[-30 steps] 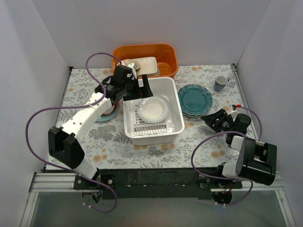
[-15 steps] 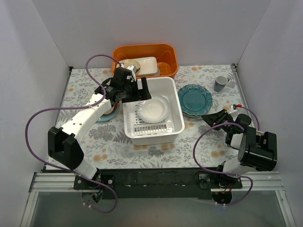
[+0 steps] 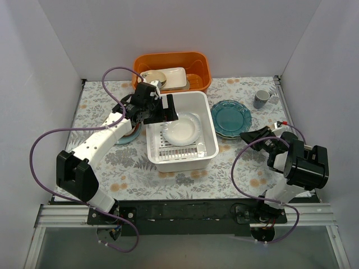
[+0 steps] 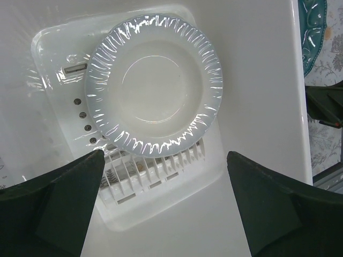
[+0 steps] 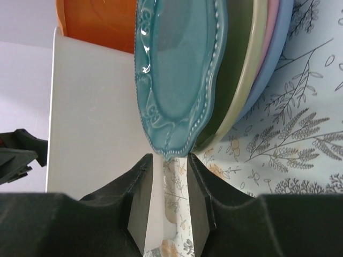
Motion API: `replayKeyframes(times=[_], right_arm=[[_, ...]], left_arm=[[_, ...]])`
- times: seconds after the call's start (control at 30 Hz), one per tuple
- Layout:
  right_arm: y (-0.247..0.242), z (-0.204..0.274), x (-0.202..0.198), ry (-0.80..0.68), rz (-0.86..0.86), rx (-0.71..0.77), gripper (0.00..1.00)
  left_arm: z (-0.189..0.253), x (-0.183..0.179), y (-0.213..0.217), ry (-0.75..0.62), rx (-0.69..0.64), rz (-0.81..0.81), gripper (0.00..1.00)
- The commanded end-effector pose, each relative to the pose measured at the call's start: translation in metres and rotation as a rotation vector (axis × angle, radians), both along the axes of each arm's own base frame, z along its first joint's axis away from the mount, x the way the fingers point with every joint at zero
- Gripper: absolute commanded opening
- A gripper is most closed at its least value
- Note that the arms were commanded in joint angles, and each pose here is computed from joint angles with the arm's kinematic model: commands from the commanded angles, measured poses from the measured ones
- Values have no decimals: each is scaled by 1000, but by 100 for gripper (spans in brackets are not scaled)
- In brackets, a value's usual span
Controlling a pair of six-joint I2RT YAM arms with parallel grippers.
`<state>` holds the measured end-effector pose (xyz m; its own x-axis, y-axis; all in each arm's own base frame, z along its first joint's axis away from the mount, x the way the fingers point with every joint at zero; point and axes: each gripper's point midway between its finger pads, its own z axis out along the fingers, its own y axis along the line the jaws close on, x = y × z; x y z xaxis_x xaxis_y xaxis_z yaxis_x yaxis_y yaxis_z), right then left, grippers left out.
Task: Place the plates into the plastic bin on the countertop
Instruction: Pick up the plate at the center of the board.
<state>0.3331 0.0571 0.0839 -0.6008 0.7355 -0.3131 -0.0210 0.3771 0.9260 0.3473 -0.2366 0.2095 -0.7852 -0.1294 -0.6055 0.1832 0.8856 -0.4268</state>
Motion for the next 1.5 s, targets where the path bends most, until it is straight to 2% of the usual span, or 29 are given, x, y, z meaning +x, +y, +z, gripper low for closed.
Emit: replayKeyframes(times=[0.0,0.77,1.0,1.1,1.13,1.23,1.47], right_arm=[[-8,15,20,-74,-12,-6,39],[-10,0,53,-47,-55,88,39],[-3,-8,67,-20,-54,85,37],[-2,-14,69,-6,-63,71,28],[-2,-15,68,-5,-67,68,19],[-2,-19,65,1,-79,59,4],[-3,-11,62,-18,-89,34,1]], left_arm=[[14,-3,9,-46,2,14,98],[10,-4,12,-46,2,19,98],[30,-6,13,-94,-29,25,98],[39,-8,13,-110,-47,20,98],[42,-9,13,-117,-51,20,98],[44,-9,14,-121,-55,21,98],[47,-11,17,-133,-51,27,98]])
